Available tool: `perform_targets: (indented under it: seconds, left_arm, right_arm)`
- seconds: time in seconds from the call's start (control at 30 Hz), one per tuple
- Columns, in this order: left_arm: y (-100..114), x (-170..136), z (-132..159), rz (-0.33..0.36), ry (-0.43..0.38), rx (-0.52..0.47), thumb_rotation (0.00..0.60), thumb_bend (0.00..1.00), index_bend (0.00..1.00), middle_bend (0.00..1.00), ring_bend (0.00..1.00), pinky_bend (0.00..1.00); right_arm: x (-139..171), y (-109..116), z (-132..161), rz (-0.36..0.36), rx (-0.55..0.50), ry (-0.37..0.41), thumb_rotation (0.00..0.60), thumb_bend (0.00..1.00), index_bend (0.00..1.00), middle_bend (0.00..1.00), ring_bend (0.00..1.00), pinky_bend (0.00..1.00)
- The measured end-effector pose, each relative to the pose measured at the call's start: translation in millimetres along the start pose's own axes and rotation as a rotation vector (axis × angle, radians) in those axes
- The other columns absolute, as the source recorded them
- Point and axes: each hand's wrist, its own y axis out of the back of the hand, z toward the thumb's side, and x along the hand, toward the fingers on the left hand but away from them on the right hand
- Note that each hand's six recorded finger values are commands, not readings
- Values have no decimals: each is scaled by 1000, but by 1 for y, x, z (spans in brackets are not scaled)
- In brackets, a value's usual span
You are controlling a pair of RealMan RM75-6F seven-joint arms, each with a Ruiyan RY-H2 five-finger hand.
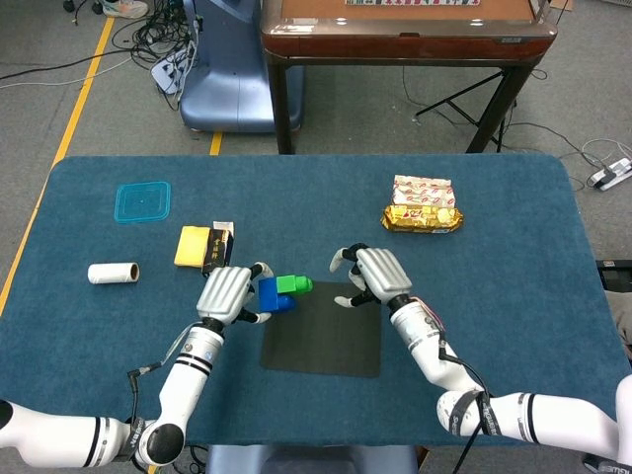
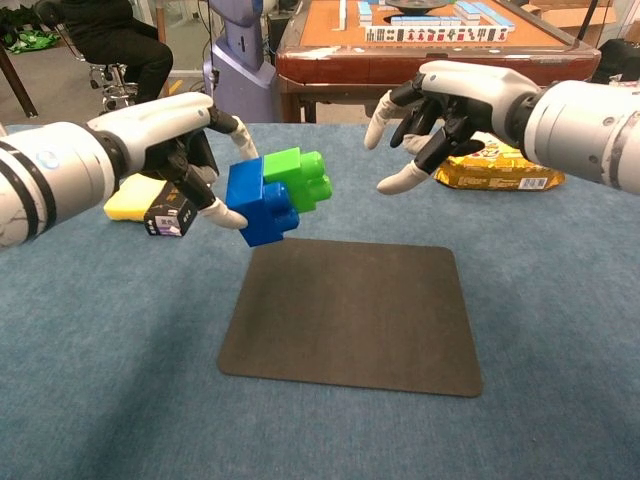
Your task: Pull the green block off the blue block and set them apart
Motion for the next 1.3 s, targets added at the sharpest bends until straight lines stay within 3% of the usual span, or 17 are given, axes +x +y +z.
perform_targets:
  seconds: [0.47, 1.3]
  left_arm:
    - [-6, -3, 10, 9, -15, 18, 600, 272, 623, 1000, 1000, 1000]
    - [-11, -1, 17, -9, -19, -41, 600, 272, 630, 1000, 1000, 1000]
  right_arm:
    - [-16, -11, 5, 40, -167, -13, 600, 0, 424, 1000, 1000, 1000]
    - [-28, -23, 19, 72, -206, 12, 600, 0, 424, 1000, 1000, 1000]
